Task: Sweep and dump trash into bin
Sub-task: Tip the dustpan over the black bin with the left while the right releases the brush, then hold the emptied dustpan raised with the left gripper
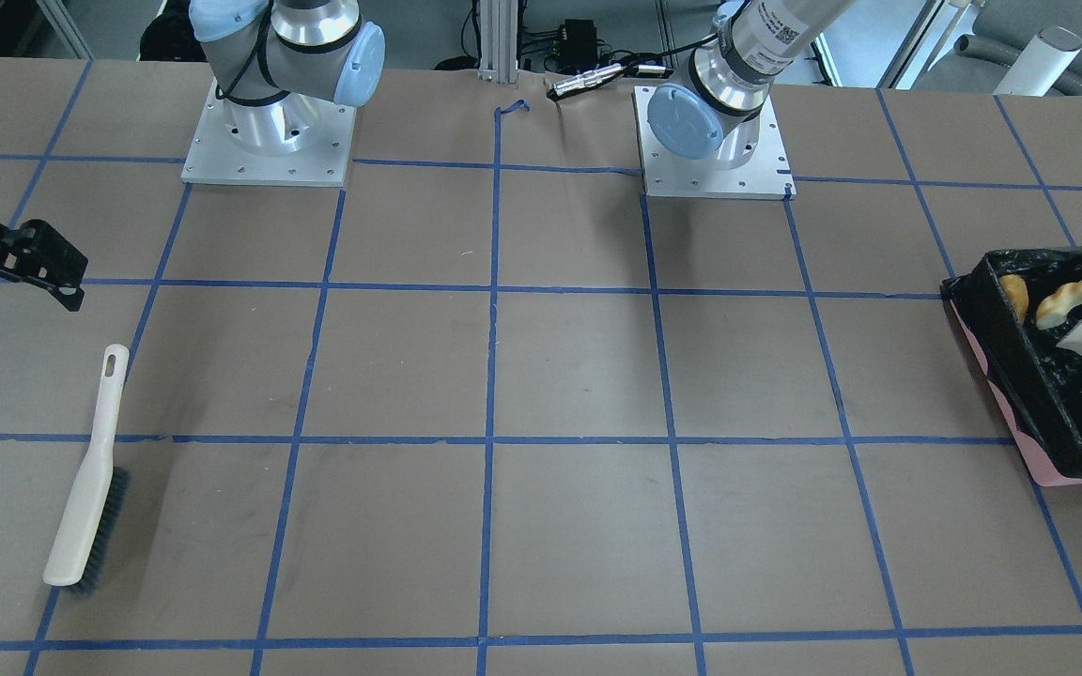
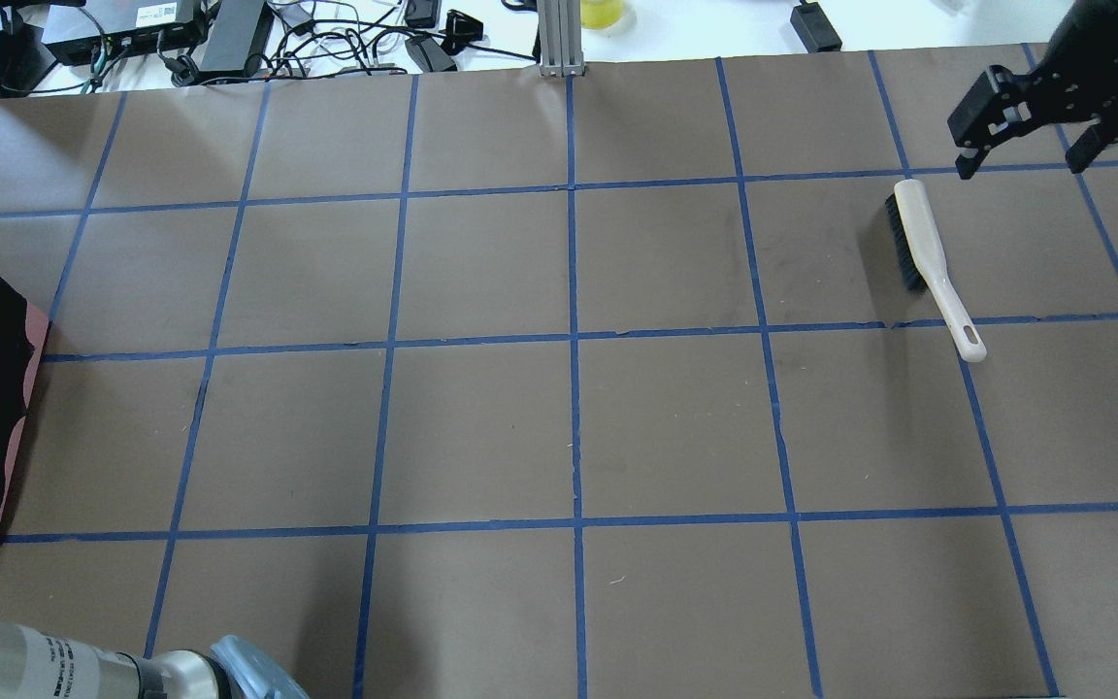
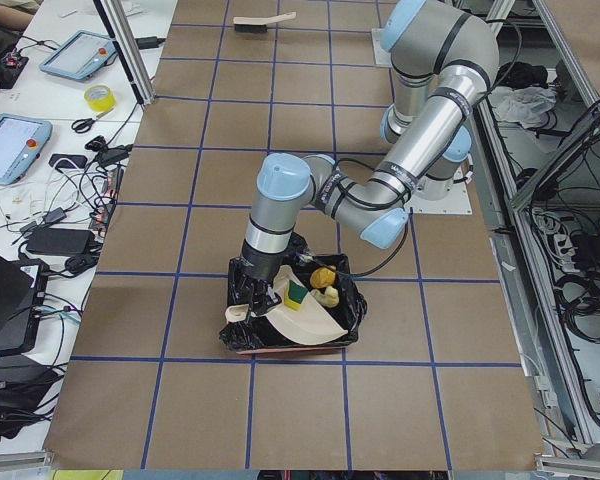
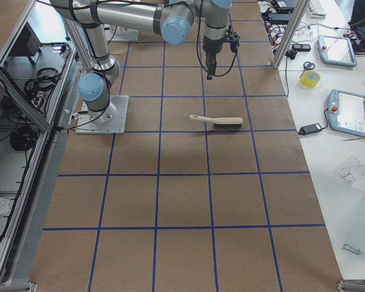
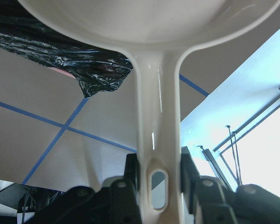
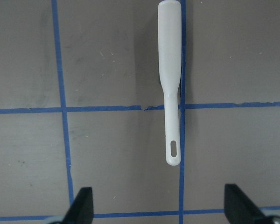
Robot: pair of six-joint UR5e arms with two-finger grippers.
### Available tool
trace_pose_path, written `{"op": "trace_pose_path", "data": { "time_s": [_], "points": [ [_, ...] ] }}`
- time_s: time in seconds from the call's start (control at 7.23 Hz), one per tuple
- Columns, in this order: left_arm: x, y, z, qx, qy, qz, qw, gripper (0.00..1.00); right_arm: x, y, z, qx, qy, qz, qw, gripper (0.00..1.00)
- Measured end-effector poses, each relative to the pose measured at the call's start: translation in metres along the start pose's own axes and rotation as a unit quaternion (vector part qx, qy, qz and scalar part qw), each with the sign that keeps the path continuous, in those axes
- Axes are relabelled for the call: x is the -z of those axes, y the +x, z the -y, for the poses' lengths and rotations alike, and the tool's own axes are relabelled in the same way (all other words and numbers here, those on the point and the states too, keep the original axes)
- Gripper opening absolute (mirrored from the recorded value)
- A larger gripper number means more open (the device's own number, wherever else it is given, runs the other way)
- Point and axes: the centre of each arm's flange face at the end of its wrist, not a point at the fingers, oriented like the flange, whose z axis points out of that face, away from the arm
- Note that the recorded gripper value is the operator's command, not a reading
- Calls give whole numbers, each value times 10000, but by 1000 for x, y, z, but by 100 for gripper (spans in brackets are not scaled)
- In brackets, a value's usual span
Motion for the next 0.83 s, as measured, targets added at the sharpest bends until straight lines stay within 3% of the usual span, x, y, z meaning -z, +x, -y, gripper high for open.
{"op": "trace_pose_path", "data": {
  "time_s": [0.41, 0.83],
  "points": [
    [19, 0, -1, 20, -458, -146, 9988, 6, 34, -110, -18, -79, 399, -2, 9992, 100],
    [33, -8, 38, 82, -1115, -394, 9929, 1, 40, -135, -40, 122, 533, -1, 9985, 95]
  ]
}}
